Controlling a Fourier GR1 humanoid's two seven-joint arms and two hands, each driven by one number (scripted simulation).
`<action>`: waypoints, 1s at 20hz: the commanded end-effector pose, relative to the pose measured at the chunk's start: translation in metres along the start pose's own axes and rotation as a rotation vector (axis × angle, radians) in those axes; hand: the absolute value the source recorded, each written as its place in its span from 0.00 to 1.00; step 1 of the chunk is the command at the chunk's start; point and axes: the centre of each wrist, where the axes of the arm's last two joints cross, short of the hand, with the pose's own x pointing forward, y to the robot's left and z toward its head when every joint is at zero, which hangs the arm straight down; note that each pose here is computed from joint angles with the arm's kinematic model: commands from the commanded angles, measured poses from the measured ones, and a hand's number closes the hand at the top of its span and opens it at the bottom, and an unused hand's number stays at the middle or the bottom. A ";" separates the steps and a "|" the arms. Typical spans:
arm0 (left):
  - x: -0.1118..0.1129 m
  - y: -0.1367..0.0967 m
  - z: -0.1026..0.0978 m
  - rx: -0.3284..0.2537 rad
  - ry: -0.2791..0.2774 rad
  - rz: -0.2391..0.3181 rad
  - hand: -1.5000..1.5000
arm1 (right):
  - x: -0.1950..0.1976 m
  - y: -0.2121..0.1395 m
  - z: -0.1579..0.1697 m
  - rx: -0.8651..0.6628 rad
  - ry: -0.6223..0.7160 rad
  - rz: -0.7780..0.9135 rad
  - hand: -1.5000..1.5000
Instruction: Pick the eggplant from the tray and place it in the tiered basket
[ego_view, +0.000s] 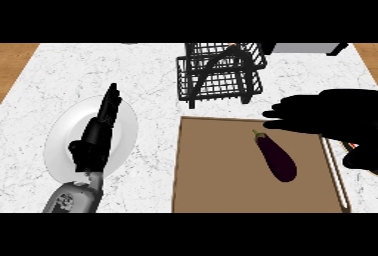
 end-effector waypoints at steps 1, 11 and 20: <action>-0.001 -0.001 -0.003 0.008 0.007 -0.008 0.50 | -0.015 0.015 0.010 0.061 -0.126 0.041 0.00; -0.005 0.013 -0.008 0.010 0.011 -0.006 0.50 | -0.047 0.033 -0.034 0.003 -0.004 0.022 0.00; -0.018 -0.012 -0.002 0.023 -0.002 -0.008 0.50 | -0.063 0.049 -0.050 0.049 -0.042 -0.017 0.00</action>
